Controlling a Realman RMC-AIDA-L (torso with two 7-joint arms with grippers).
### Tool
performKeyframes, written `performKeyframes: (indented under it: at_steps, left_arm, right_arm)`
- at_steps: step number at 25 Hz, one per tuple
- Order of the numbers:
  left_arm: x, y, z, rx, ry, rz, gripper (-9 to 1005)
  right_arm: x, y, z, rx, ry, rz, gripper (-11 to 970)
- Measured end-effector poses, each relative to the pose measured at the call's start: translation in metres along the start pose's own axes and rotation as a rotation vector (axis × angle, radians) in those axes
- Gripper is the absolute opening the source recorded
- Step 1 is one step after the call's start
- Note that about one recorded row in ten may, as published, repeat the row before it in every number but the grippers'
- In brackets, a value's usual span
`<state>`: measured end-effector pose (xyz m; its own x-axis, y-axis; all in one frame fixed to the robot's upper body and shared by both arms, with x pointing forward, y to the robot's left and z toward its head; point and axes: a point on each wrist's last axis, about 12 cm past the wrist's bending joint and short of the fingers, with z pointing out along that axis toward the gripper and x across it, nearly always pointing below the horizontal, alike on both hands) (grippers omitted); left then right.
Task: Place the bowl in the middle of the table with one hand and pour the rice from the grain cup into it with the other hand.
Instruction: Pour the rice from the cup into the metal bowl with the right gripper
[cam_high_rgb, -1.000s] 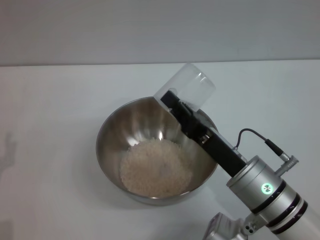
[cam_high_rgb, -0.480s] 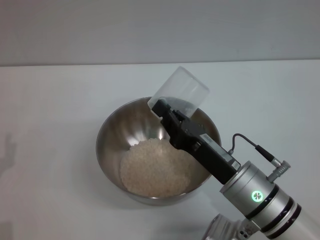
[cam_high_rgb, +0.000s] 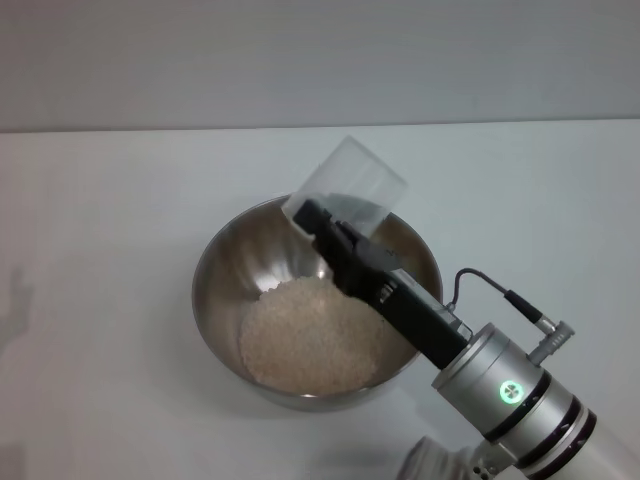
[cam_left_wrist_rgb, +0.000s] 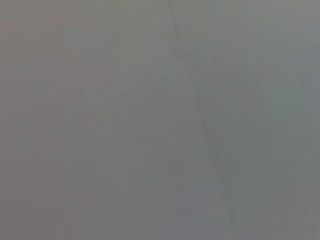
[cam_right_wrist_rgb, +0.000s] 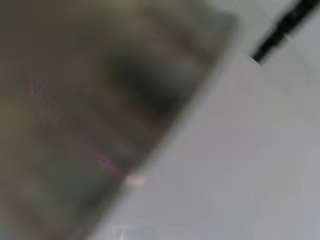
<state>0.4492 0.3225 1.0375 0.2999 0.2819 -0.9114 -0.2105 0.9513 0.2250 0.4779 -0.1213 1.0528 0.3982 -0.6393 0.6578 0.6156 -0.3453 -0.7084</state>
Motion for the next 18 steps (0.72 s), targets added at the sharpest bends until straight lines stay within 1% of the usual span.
performKeyframes:
  at_steps: [2, 6, 7, 12, 13, 14, 15, 18]
  left_arm:
    - [0.0, 0.0, 0.0, 0.0, 0.0, 0.0, 680]
    - [0.0, 0.0, 0.0, 0.001, 0.001, 0.0, 680]
    - [0.0, 0.0, 0.0, 0.001, 0.0, 0.0, 680]
    - [0.0, -0.001, 0.002, 0.004, -0.002, 0.0, 680]
    - [0.0, -0.001, 0.002, 0.004, -0.003, 0.0, 680]
    - [0.0, -0.001, 0.003, 0.004, -0.004, -0.001, 680]
    - [0.0, -0.001, 0.003, 0.005, -0.004, -0.001, 680]
    - [-0.001, -0.002, 0.003, 0.004, -0.005, -0.002, 680]
  right_arm:
    - [0.001, -0.004, 0.001, 0.004, 0.036, 0.15, 10]
    - [0.005, -0.009, 0.002, 0.011, 0.112, 0.487, 10]
    - [0.007, -0.009, 0.002, 0.018, 0.128, 0.59, 10]
    - [0.016, -0.008, 0.0, 0.067, 0.213, 0.987, 11]
    - [0.02, -0.007, -0.001, 0.092, 0.233, 1.138, 11]
    - [0.022, -0.005, -0.002, 0.103, 0.24, 1.215, 11]
    - [0.022, -0.005, -0.002, 0.103, 0.24, 1.215, 11]
    - [0.032, 0.006, -0.009, 0.136, 0.272, 1.469, 10]
